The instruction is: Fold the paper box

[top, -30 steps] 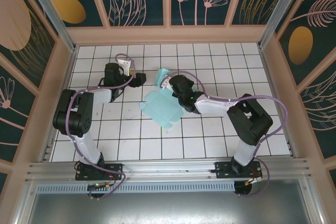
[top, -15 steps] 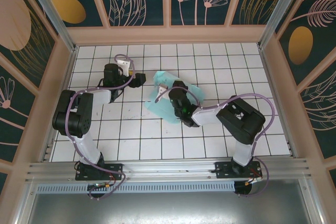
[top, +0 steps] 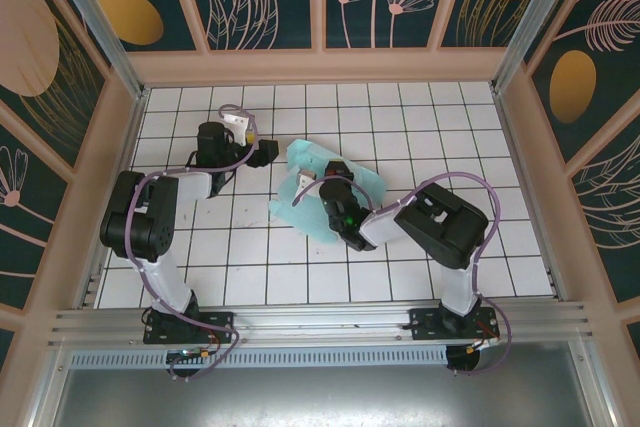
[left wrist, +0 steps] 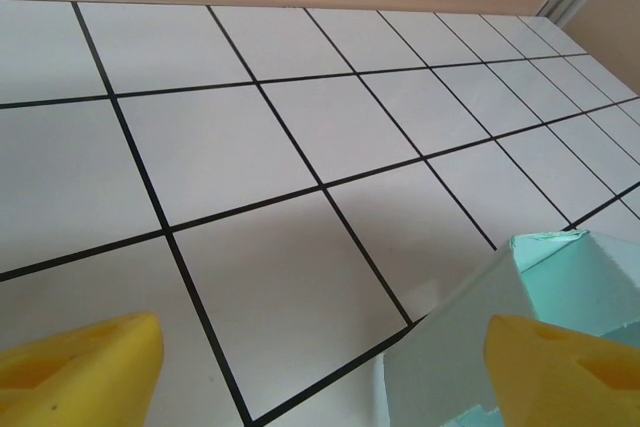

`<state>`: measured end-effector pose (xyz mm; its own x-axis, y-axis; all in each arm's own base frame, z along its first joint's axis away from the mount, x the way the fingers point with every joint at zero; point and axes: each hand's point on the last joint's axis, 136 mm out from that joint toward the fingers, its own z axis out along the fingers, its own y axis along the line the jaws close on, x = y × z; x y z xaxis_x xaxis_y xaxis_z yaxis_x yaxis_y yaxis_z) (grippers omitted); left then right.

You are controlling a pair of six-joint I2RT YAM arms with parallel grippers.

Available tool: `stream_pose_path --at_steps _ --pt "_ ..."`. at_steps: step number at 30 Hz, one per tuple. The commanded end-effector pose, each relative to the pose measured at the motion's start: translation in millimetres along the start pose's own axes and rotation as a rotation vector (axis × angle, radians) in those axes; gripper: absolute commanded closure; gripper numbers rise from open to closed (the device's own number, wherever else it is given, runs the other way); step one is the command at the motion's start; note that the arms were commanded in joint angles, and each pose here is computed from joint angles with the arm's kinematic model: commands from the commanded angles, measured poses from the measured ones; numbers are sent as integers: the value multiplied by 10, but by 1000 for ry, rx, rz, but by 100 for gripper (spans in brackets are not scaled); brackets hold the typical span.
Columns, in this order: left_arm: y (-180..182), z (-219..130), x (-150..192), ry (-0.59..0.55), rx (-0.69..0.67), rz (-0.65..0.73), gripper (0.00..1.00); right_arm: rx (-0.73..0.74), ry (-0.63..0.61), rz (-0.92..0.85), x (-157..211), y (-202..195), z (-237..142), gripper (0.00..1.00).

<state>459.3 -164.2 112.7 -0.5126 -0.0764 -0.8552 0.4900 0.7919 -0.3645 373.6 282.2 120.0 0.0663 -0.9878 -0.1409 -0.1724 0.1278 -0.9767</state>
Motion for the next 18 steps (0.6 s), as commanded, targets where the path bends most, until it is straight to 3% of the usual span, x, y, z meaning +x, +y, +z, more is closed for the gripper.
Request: stream_pose_path --at_steps 1,14,18 --pt "6 49 3 -11 28 20 19 23 21 34 71 -33 19 100" --pt "230 625 1 87 58 -125 40 5 3 44 40 -39 26 100" --pt "174 721 78 130 99 -134 41 2 0 46 15 -39 49 100"
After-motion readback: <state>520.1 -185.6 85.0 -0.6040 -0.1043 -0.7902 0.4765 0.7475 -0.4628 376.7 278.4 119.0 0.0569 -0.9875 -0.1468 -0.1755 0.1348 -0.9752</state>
